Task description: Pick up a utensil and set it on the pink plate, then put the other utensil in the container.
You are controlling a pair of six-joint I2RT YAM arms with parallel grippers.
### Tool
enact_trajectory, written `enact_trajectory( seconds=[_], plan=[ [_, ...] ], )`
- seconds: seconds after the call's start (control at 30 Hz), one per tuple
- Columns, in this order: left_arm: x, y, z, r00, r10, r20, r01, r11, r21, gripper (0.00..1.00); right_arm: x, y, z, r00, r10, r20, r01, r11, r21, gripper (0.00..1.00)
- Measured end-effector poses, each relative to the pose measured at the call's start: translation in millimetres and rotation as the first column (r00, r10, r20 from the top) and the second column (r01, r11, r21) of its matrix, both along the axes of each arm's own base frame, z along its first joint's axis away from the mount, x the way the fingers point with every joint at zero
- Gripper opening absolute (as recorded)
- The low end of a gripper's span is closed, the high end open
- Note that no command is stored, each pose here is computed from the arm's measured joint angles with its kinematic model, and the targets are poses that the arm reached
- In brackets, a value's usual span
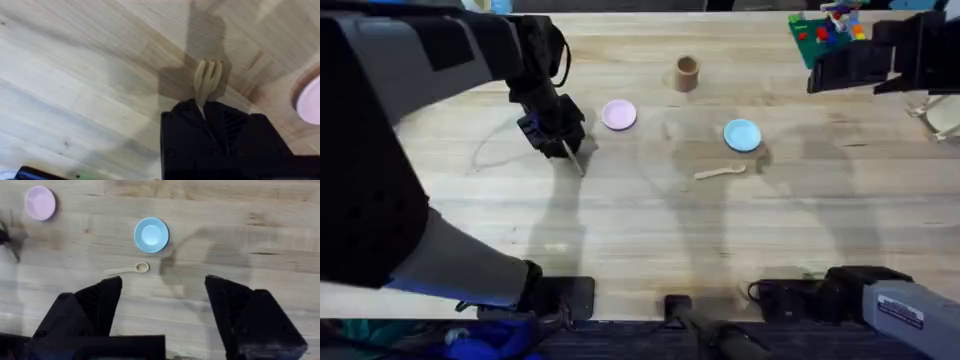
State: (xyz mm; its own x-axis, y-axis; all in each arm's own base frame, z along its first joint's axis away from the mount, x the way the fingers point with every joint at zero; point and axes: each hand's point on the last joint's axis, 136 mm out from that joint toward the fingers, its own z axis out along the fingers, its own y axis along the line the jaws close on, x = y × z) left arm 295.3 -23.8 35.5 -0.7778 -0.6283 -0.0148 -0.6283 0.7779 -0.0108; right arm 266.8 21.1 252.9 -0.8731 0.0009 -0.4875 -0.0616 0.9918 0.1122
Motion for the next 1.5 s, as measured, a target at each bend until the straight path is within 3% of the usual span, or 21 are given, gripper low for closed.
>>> enact_trajectory(
  seconds=[0.13, 0.4, 0.57, 0.93, 1.07, 1.33, 1.5],
  plan=[
    [3.0, 4.2, 6, 1.0, -0.009, -0.025, 0.009, 1.0, 0.027, 0.045, 0, 0, 0, 1.0, 0.0, 0.0, 0.0, 1.0, 0.0, 0.996],
    [59.1, 3.3, 67, 0.988, -0.072, 0.136, 0.066, 0.997, 0.047, 0.04, 0, 0, 0, 1.0, 0.0, 0.0, 0.0, 1.0, 0.0, 0.996],
    [74.4, 0.5, 93, 0.978, -0.083, 0.193, 0.075, 0.996, 0.048, 0.039, 0, 0, 0, 1.0, 0.0, 0.0, 0.0, 1.0, 0.0, 0.996],
    [88.1, -45.9, 121, 0.943, -0.196, 0.271, 0.189, 0.981, 0.05, 0.039, 0, 0, 0, 1.0, 0.0, 0.001, 0.0, 1.0, 0.0, 0.996],
    [94.3, -61.8, 118, 0.936, -0.228, 0.268, 0.224, 0.973, 0.048, 0.039, 0, 0, 0, 1.0, 0.0, 0.0, 0.0, 1.0, 0.0, 0.996],
    [94.2, -92.6, 86, 0.933, -0.301, 0.196, 0.298, 0.953, 0.047, 0.039, 0, 0, 0, 1.0, 0.0, 0.001, 0.0, 1.0, 0.0, 0.996],
    [92.1, -99.3, 73, 0.934, -0.318, 0.163, 0.315, 0.948, 0.044, 0.04, 0, 0, 0, 1.0, 0.0, 0.0, 0.0, 1.0, 0.0, 0.996]
  ],
)
